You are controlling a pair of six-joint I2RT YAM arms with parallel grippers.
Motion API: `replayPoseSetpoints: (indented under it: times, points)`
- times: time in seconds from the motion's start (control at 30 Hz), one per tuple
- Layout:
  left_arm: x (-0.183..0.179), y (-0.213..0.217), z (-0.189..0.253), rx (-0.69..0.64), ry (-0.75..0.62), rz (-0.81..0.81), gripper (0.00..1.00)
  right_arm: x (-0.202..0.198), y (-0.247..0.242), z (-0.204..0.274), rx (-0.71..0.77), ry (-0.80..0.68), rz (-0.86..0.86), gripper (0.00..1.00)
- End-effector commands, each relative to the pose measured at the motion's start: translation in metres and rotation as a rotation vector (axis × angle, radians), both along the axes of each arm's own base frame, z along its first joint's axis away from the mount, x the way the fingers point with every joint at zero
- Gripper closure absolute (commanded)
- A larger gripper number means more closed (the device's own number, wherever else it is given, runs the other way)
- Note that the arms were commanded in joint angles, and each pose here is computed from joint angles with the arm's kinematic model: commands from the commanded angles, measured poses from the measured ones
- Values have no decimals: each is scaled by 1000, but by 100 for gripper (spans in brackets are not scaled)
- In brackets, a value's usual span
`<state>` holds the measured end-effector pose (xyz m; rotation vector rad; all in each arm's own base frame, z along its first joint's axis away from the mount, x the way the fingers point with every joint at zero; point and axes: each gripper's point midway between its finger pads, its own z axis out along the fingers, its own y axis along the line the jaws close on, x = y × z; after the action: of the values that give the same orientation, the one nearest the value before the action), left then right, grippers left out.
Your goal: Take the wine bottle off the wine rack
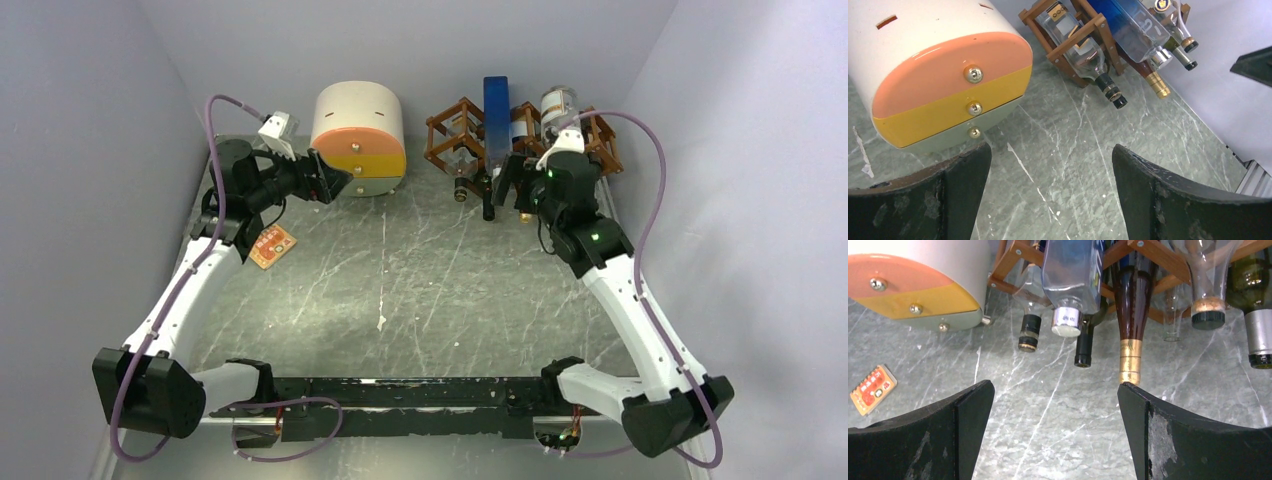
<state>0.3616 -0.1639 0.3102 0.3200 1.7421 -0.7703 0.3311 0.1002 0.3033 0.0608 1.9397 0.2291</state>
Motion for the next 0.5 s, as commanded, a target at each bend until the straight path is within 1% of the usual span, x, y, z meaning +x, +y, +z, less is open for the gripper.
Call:
replayPoseSetpoints:
  times: [0.0,0.17,0.47]
  points:
    - [-11,-5,3,34,-26,-55,6,16,-2,21,27,-8,-50,0]
    - [-16,-5,-4,54,-9,-67,6,40,-2,28,-26,27,-78,0]
    - [-23,-4,-1,46,-32,-67,6,88,-8,18,-180,83,-140,0]
